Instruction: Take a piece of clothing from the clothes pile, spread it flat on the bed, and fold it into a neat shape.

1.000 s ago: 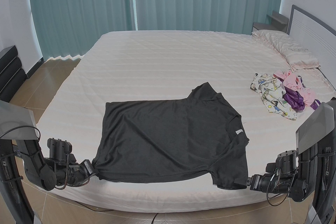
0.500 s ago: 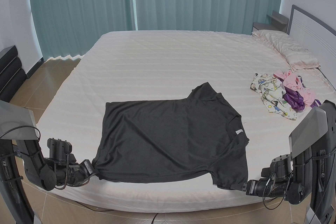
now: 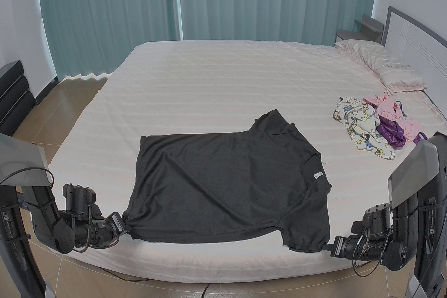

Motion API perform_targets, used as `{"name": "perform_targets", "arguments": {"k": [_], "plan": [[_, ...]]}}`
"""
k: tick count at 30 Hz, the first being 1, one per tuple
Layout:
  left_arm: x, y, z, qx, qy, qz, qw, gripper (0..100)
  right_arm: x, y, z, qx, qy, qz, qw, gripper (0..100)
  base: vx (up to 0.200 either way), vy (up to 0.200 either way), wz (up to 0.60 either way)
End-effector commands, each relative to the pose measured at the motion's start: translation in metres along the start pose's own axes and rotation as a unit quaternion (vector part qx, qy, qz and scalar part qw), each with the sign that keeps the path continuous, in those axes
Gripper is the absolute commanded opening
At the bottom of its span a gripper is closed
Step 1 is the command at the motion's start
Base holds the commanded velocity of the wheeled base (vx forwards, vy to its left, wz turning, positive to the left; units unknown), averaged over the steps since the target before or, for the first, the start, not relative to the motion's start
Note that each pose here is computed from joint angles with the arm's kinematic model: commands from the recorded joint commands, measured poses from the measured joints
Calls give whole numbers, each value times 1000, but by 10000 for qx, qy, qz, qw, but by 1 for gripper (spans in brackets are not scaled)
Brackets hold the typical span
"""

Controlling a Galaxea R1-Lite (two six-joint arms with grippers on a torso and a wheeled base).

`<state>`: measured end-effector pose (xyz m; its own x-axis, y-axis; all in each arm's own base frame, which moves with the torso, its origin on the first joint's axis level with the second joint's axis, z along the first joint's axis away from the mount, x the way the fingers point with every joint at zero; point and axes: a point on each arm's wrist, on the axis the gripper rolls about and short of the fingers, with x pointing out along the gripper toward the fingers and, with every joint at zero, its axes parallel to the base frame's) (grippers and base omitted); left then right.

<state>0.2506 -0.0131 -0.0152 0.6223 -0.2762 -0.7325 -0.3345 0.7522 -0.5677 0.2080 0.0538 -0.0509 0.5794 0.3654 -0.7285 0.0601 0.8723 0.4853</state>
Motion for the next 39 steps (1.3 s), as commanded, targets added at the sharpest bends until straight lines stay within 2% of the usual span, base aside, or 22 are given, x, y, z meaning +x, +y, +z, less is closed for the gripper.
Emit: {"name": "perform_targets", "arguments": {"k": [1, 6, 12, 19, 23, 24, 31, 39], "plan": [[0, 0, -1, -4, 17, 4, 10000, 0, -12, 0, 6, 65, -156, -9, 9999, 0, 0, 0, 0], [-5, 2, -4, -12, 25, 41, 10000, 0, -33, 7, 9, 60, -8, -63, 10000, 0, 0, 0, 0], [-26, -7, -4, 135, -244, -165, 9995, 0, -51, 9, 3, -213, 347, -251, 9989, 0, 0, 0, 0], [-26, -6, -4, 138, -238, -149, 9995, 0, -39, 6, -1, -347, 603, -264, 9972, 0, 0, 0, 0], [-23, -5, -5, 119, -198, -127, 9997, 0, -22, 5, -3, -451, 565, -204, 9972, 0, 0, 0, 0], [-23, -5, -5, 117, -188, -128, 9997, 0, -15, 4, -5, -497, 539, -162, 9972, 100, 0, 0, 0], [-18, -1, -7, 86, -91, -58, 9999, 0, 9, 2, -13, -652, 226, -135, 9975, 100, 0, 0, 0], [-18, -1, -7, 83, -75, -55, 9999, 0, 16, 8, -9, -458, 105, -7, 9989, 100, 0, 0, 0]]}}
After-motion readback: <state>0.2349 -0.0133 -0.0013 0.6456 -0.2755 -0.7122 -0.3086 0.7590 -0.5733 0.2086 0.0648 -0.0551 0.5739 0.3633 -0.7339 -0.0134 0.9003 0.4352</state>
